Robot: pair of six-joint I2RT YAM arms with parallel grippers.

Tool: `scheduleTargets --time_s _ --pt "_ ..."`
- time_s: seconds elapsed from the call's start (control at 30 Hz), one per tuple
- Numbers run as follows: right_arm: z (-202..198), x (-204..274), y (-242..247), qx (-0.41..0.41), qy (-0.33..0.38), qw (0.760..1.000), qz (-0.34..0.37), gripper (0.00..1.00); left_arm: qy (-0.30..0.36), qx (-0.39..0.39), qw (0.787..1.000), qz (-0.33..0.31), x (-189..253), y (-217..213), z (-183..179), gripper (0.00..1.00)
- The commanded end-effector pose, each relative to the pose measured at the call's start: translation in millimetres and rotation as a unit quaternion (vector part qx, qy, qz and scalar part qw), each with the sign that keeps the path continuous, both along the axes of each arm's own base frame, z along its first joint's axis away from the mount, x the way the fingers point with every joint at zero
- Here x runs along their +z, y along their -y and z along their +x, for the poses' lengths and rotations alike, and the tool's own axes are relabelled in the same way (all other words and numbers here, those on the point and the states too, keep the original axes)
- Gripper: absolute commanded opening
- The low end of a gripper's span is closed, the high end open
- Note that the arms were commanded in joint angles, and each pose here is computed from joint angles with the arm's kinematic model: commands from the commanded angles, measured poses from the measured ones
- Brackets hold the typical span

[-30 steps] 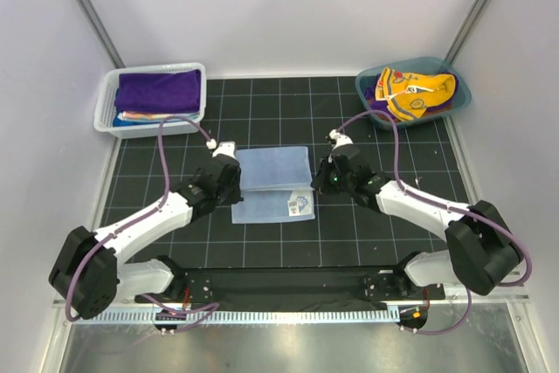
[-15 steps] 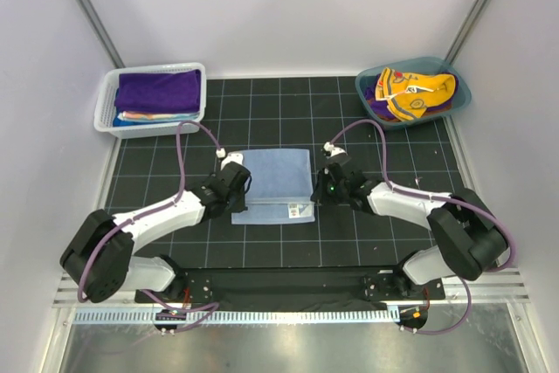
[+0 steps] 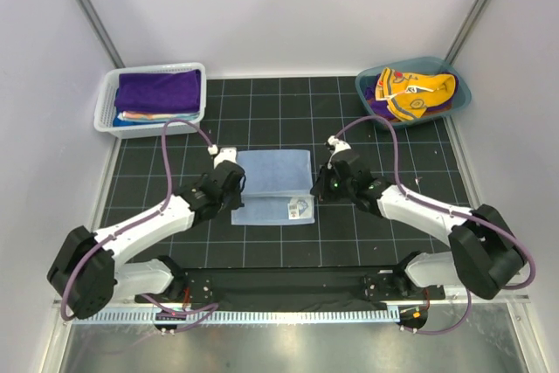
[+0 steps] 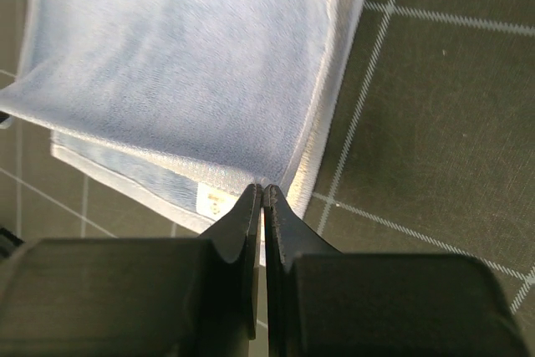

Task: Fold and stack the towels
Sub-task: Fold the towel

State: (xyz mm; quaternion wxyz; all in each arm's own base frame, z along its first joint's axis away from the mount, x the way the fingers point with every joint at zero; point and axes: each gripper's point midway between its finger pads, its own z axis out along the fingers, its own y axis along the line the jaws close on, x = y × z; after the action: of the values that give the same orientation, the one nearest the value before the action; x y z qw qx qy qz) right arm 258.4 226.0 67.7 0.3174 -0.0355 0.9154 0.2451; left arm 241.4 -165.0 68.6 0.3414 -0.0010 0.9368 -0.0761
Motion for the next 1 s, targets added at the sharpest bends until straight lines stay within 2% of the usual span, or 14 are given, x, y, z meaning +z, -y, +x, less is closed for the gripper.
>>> scheduleTargets --time_s 0.0,0.2,0.67,0.73,0.83,0.87,0.97 --pt "11 30 4 -0.007 0.037 0.999 -0.005 0.09 0.033 0.03 0.999 0.017 25 -14 8 0.03" --pt "4 29 4 -0.003 0.036 0.999 -0.003 0.09 0.033 0.038 0.999 0.014 30 -19 4 0.03" --pt "-11 -23 2 0.01 -0.01 1.0 -0.017 0.09 -0.03 0.028 0.999 0.017 -17 -9 -10 0.05" --pt "-11 -26 2 0.011 -0.013 1.0 -0.021 0.12 -0.035 0.027 0.999 0.02 -21 -7 -12 0.06" --pt "-11 -25 0 0.017 -0.015 1.0 -0.019 0.17 -0.037 0.028 0.999 0.023 -23 -8 -12 0.13" --pt "-12 -24 0 0.02 -0.016 0.999 -0.02 0.22 -0.036 0.029 0.999 0.022 -22 -8 -12 0.19" --pt "-14 -18 -2 0.029 -0.016 0.999 -0.019 0.28 -0.034 0.031 0.999 0.018 -18 -7 -11 0.25"
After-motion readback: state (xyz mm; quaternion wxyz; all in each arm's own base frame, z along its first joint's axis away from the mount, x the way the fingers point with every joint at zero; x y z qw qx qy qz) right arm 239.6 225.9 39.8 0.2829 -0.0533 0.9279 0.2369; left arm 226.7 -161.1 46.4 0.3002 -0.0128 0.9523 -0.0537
